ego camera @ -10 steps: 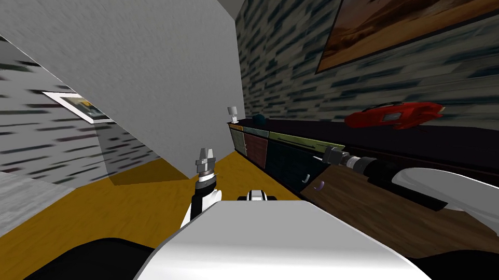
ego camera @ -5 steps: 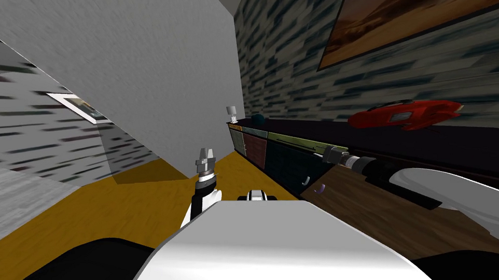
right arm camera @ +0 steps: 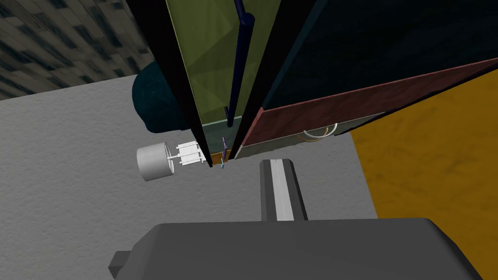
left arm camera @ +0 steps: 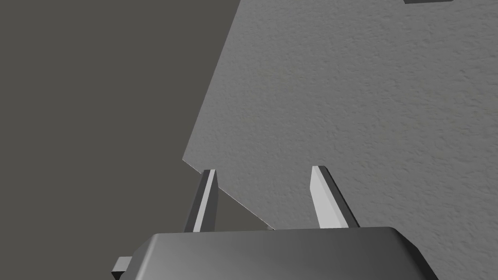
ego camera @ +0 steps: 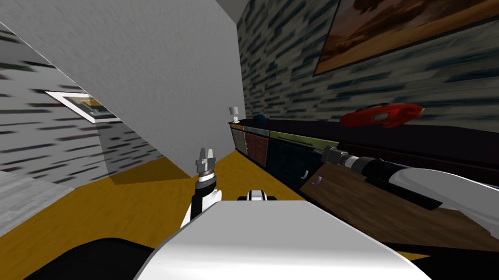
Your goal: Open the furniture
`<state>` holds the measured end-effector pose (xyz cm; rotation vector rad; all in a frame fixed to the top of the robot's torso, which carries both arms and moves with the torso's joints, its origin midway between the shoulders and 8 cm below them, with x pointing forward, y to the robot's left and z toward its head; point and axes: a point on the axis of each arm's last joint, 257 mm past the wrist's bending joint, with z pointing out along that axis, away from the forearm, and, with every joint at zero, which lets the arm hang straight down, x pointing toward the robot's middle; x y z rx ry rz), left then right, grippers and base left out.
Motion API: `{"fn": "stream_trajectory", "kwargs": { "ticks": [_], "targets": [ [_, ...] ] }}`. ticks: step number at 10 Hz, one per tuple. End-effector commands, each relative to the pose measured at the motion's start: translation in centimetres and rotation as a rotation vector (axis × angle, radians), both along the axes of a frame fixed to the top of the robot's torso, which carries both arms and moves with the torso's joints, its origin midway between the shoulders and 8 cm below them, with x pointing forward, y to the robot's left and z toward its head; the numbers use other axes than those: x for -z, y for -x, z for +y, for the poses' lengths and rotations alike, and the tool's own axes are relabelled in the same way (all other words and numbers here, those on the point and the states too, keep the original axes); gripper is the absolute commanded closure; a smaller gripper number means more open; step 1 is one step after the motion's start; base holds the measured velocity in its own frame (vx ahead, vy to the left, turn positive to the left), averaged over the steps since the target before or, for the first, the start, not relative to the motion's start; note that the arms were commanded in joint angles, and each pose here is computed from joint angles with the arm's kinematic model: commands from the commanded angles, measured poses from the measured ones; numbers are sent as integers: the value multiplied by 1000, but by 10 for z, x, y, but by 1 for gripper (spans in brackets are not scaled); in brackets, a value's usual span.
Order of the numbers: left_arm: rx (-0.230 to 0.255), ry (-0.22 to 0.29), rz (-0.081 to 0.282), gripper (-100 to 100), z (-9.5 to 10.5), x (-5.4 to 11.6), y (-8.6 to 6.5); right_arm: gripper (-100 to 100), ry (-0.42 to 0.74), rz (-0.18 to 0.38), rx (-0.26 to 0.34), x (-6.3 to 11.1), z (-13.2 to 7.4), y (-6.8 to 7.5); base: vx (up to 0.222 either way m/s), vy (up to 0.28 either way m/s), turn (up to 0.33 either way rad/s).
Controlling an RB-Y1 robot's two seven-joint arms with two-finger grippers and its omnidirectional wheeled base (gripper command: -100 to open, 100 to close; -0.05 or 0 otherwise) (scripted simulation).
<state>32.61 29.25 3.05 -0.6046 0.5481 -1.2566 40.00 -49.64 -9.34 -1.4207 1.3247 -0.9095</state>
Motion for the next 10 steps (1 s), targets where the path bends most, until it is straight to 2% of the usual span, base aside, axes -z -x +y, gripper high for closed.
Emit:
{"fn": "stream_trajectory", "kwargs": {
  "ticks": [1,5,6,10],
  "targets": [
    [0,0,0,0,0,0,0,-100,8,-5,9,0,-4,-1,122,-96,45],
    [0,0,0,0,0,0,0,-100,14,-9,15,0,-7,-2,82,-85,25],
    [0,0,0,0,0,0,0,100,14,-9,15,0,-7,-2,10,-7,2],
    [0,0,0,0,0,0,0,100,6,-5,-3,0,2,0,-116,122,-43]
  ]
}}
